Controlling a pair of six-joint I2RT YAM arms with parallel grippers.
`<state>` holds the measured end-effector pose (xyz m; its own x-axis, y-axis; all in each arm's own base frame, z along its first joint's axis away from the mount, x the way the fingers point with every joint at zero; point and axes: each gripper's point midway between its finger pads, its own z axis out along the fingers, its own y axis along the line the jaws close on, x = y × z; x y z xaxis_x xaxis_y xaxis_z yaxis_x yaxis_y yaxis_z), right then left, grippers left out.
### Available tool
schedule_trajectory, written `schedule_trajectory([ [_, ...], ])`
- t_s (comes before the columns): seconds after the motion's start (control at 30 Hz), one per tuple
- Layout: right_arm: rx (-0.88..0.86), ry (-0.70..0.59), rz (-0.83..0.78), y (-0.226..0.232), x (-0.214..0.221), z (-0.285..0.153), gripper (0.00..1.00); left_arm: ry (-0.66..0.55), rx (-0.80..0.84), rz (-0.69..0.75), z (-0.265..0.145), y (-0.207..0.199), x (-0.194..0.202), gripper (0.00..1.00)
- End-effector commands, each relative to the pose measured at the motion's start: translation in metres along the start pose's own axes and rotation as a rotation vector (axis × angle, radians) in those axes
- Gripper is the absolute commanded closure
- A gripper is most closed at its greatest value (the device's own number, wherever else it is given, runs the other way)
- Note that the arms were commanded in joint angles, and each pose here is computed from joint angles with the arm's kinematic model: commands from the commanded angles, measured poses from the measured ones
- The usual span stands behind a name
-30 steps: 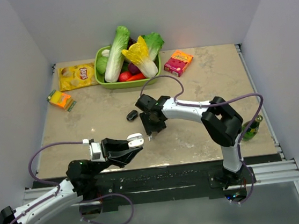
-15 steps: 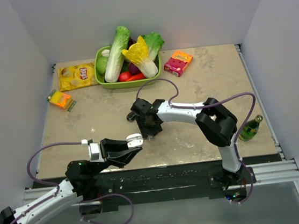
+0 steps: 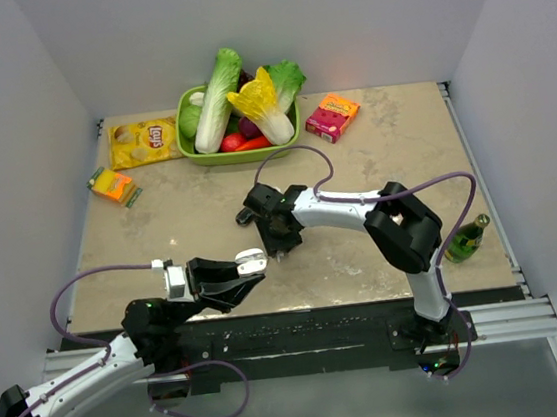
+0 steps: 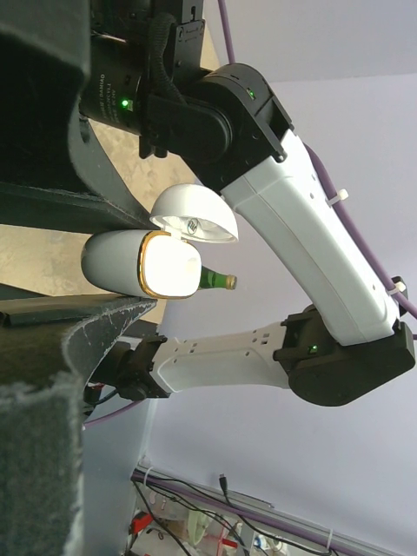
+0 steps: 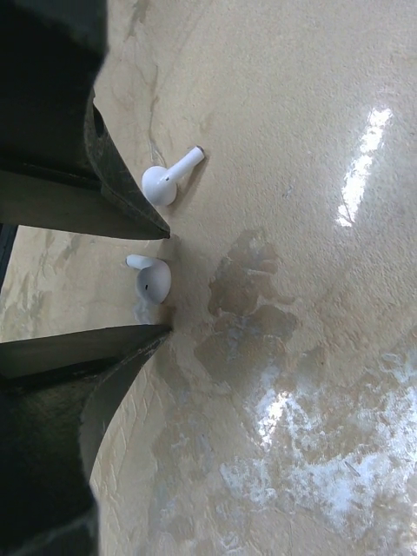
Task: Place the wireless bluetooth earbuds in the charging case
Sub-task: Pick up the earbud from the center of the board.
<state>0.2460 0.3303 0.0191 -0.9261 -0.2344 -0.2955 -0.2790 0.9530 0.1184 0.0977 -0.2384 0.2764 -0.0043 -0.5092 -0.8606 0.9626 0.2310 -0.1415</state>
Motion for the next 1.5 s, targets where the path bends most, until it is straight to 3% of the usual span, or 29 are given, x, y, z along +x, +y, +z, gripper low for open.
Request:
schedule_trajectory([
  [0.0,0.071,-0.018,0.011,-0.012,0.002,0.005,0.53,0.118,-0.033,-0.045,-0.033,0.009,0.065,1.00],
  [0.43,0.116,-0.001,-0.003,-0.015,0.022,0.020,0.54,0.127,-0.028,-0.055,-0.035,0.008,0.067,1.00],
  [0.6,0.142,-0.004,0.006,-0.018,0.029,0.022,0.62,0.124,-0.032,-0.054,-0.035,0.009,0.067,1.00],
  [0.73,0.156,-0.006,0.006,-0.017,0.033,0.025,0.62,0.121,-0.031,-0.056,-0.035,0.008,0.066,1.00],
  [1.47,0.176,-0.014,0.044,-0.029,0.052,0.018,0.50,0.124,-0.018,-0.065,-0.035,0.005,0.066,1.00],
])
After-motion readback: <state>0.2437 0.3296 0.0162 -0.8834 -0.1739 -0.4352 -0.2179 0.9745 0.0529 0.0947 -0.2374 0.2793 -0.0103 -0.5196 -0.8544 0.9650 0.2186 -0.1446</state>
